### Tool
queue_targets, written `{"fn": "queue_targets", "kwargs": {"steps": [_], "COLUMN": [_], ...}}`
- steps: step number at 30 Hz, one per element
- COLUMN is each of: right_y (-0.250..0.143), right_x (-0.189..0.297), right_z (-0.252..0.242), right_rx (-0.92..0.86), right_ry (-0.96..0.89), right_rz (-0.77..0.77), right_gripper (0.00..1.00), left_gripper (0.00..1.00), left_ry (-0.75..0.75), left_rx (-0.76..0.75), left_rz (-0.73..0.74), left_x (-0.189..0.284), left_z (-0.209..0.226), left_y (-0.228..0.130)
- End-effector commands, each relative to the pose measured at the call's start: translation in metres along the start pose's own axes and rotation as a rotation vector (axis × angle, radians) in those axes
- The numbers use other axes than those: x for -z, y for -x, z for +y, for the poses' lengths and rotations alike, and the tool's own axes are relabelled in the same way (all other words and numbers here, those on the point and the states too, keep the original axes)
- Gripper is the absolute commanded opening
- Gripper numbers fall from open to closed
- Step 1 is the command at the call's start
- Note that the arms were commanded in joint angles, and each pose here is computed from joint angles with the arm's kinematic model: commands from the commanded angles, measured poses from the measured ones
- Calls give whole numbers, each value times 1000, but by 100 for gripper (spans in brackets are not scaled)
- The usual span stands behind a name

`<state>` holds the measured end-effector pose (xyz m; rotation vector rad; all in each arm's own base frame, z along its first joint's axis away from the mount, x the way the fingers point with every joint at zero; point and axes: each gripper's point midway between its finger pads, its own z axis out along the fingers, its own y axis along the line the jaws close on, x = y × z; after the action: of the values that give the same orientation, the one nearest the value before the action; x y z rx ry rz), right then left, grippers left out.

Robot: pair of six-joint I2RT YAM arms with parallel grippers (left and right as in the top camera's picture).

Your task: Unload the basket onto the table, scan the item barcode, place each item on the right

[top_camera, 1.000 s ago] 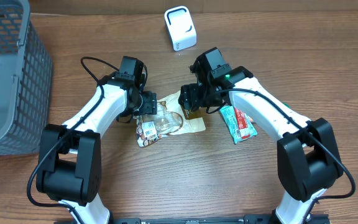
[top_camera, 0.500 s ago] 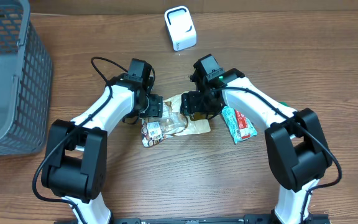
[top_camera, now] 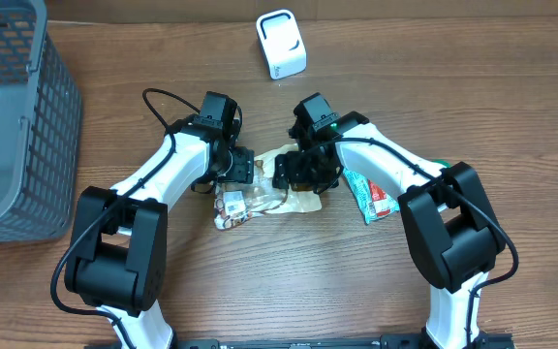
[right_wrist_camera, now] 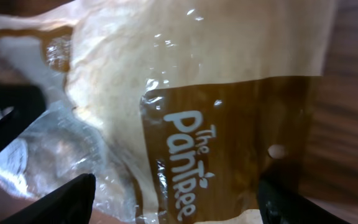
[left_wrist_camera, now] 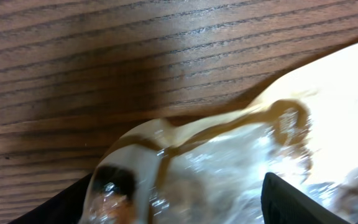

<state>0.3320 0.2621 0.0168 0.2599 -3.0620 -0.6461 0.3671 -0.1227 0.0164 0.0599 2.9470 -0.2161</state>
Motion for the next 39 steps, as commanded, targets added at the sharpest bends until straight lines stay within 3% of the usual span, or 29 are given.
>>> {"fn": "queue_targets", "kwargs": {"steps": [1,6,11,15,17,19,25,34,39], "right_y": [-12,-9,-5,1,10,20,33,35,37], "right_x": [-13,-13,-12,-7,5,19,47,40,32], "right_z": [19,21,21,17,22,28,35,9,7], "right_rx": [15,-45,-46,-46,-38,-30,-17,-12,6], "right_ry": [69,77,81,56,70,86,100,-117,-167], "right_rz": [58,47,35,7,-27,-66,-138,-190,-206], "right_gripper": [80,74,74,66,70,73,81,87,88], "left_gripper": [73,72,75,73,88,96,100,100,100], "left_ry": [0,0,0,25,36,30,31,273,214], "left_rx": [-26,-26,-26,-25,-23,-22,11,133,145], "left_rz": [13,14,11,1,-27,-61,-102,79,99], "left_x": [-5,-5,-5,-3,3,13,49,46,15], "left_z": [-1,-1,-2,2,4,2,0,53,51], "left_y": [-4,-4,-4,-1,8,20,45,-9,-29]}}
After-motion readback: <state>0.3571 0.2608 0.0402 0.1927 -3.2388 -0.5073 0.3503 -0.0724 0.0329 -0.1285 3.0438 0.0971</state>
